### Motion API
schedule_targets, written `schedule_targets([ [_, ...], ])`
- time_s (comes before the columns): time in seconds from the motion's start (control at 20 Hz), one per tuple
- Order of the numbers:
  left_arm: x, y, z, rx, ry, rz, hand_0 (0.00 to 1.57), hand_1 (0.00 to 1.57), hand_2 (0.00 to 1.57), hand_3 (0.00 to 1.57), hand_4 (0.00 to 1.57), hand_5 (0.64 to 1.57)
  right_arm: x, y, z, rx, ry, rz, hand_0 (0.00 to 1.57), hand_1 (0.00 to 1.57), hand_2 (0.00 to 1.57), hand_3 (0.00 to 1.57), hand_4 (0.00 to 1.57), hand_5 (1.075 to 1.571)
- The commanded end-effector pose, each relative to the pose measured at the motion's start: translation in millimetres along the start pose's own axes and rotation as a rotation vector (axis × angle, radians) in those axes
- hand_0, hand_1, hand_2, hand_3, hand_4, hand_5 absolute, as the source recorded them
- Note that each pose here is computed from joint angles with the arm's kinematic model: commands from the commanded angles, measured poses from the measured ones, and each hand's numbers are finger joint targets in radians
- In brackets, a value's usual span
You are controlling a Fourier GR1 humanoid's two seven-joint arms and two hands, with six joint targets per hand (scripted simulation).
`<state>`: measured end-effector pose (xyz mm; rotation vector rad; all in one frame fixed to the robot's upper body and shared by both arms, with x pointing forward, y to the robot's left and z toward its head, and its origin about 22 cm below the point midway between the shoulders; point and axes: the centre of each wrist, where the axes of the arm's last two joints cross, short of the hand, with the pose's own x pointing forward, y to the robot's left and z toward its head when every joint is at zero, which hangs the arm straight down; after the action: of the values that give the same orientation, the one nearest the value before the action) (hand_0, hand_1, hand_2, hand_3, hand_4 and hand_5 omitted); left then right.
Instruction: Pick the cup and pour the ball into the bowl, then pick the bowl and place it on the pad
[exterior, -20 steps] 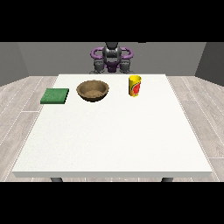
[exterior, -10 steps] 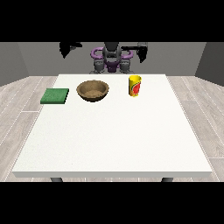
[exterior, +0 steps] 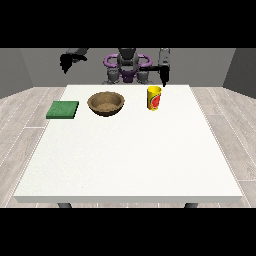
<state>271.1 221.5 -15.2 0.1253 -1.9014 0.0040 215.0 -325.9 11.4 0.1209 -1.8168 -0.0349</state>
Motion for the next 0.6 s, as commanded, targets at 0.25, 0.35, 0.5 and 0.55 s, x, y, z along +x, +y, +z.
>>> schedule_targets([
  [0.25,-39.5,7.5,-20.1,0.040,0.038,-0.052,0.00,0.00,0.00,0.00,0.00,1.450,-19.2,-24.7,9.2,0.031,0.004,-0.010,0.00,0.00,0.00,0.00,0.27,1.571],
  [0.35,-51.5,1.4,-24.2,0.073,-0.003,-0.073,0.00,0.00,0.00,0.00,0.00,1.470,-5.7,-13.4,-7.6,0.071,-0.032,0.001,0.00,0.00,0.00,0.00,0.24,1.570],
  [0.5,-54.2,20.7,-37.0,0.103,-0.040,-0.098,0.00,0.00,0.00,0.00,0.00,1.487,-7.4,-14.8,-20.6,0.035,-0.059,-0.005,0.00,0.00,0.00,0.00,0.26,1.569],
  [0.55,-62.6,31.2,-26.1,0.116,-0.049,-0.124,0.34,0.34,0.00,0.00,0.00,1.476,11.9,-38.6,-20.1,0.071,-0.110,-0.001,0.00,0.00,0.00,0.00,0.27,1.569],
])
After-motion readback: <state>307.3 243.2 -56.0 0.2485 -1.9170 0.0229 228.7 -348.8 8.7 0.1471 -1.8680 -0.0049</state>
